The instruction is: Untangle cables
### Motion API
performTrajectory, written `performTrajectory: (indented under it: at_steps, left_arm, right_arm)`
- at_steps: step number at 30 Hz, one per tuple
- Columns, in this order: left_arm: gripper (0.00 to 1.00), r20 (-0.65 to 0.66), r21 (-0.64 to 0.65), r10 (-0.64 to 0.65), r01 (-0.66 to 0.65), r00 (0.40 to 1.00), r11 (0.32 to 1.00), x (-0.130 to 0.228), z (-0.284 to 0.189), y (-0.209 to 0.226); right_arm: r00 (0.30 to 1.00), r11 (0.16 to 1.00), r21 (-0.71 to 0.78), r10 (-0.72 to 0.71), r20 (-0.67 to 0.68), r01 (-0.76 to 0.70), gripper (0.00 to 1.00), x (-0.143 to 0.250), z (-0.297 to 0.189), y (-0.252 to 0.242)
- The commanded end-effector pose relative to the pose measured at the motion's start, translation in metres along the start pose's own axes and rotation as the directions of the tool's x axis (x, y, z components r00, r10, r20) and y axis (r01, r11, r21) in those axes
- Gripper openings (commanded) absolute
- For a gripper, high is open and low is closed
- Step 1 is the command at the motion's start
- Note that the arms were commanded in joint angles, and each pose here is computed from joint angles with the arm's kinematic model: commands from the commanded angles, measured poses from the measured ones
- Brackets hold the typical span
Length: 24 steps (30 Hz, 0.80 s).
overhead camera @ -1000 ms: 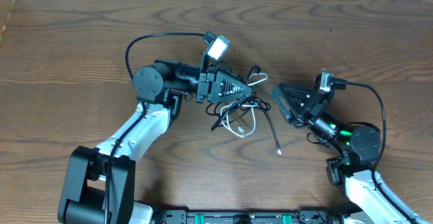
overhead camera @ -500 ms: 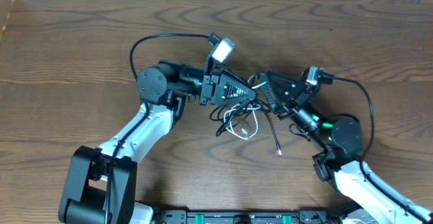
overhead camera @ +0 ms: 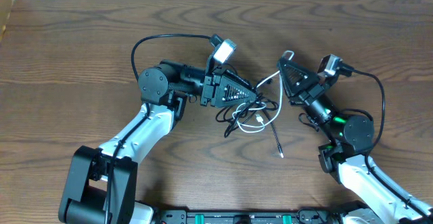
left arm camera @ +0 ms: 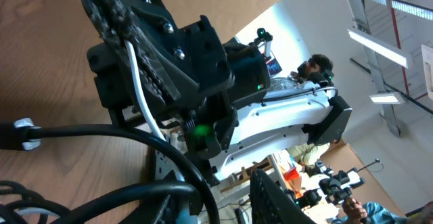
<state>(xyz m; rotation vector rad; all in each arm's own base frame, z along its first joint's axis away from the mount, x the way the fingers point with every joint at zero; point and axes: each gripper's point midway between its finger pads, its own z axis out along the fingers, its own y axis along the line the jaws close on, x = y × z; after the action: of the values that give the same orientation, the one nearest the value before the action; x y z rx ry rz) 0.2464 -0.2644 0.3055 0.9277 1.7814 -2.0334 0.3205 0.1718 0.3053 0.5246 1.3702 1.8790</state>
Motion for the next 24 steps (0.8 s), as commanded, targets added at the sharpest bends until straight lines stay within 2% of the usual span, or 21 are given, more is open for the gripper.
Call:
performTrajectory:
  at_steps: [1, 4, 6, 7, 8, 9, 10, 11, 15, 16, 20, 24]
  left_arm:
    - [0.30, 0.000, 0.005, 0.083, -0.083, 0.997, 0.997, -0.008, 0.001, -0.015]
    - [0.30, 0.000, 0.005, 0.083, -0.083, 0.997, 0.997, -0.008, 0.001, -0.015]
    - [0.34, 0.000, 0.005, 0.084, -0.084, 0.996, 0.996, -0.008, 0.001, -0.015]
    - [0.41, 0.001, 0.004, 0.089, -0.089, 0.996, 0.996, -0.008, 0.001, -0.015]
    - [0.62, 0.001, 0.004, 0.102, -0.102, 0.995, 0.995, -0.008, 0.001, -0.015]
    - [0.67, 0.001, 0.004, 0.114, -0.114, 0.993, 0.993, -0.008, 0.001, -0.015]
    - [0.79, 0.003, 0.004, 0.141, -0.141, 0.990, 0.990, -0.009, 0.001, -0.015]
    - [0.84, 0.012, 0.003, 0.156, -0.156, 0.988, 0.988, -0.010, 0.001, -0.015]
    - [0.87, 0.030, -0.001, 0.195, -0.195, 0.980, 0.981, -0.013, 0.001, -0.015]
    - [0.87, 0.029, -0.002, 0.226, -0.226, 0.974, 0.974, -0.013, 0.001, -0.015]
    - [0.88, 0.000, 0.004, 0.317, -0.317, 0.948, 0.948, -0.008, 0.001, -0.014]
    - [0.89, -0.001, -0.001, 0.332, -0.332, 0.943, 0.943, -0.006, 0.000, -0.005]
  right_arm:
    - [0.999, 0.999, -0.003, -0.038, 0.036, 0.038, 0.01, -0.012, 0.001, 0.003]
    - [0.999, 0.999, -0.001, -0.043, 0.027, 0.043, 0.01, -0.013, -0.001, 0.003]
    - [0.998, 0.999, -0.001, -0.043, -0.041, 0.043, 0.01, -0.001, -0.001, 0.003]
    - [0.994, 0.999, 0.001, -0.043, -0.097, 0.043, 0.01, 0.009, -0.001, 0.002]
    - [0.990, 0.999, 0.001, -0.041, -0.135, 0.041, 0.01, 0.016, -0.002, 0.002]
    - [0.982, 0.999, -0.003, -0.038, -0.187, 0.038, 0.01, 0.027, -0.002, 0.002]
    - [0.976, 0.999, -0.011, -0.035, -0.215, 0.034, 0.01, 0.033, -0.003, 0.005]
    - [0.970, 0.999, -0.021, -0.031, -0.242, 0.027, 0.01, 0.039, -0.003, 0.007]
    - [0.939, 0.998, -0.059, -0.053, -0.338, 0.035, 0.01, 0.063, -0.006, 0.015]
    - [0.921, 0.995, -0.066, -0.096, -0.378, 0.076, 0.01, 0.070, -0.009, 0.012]
    - [0.862, 0.986, -0.028, -0.160, -0.481, 0.167, 0.01, 0.084, -0.017, -0.012]
    - [0.831, 0.966, 0.041, -0.198, -0.521, 0.256, 0.01, 0.082, -0.025, -0.044]
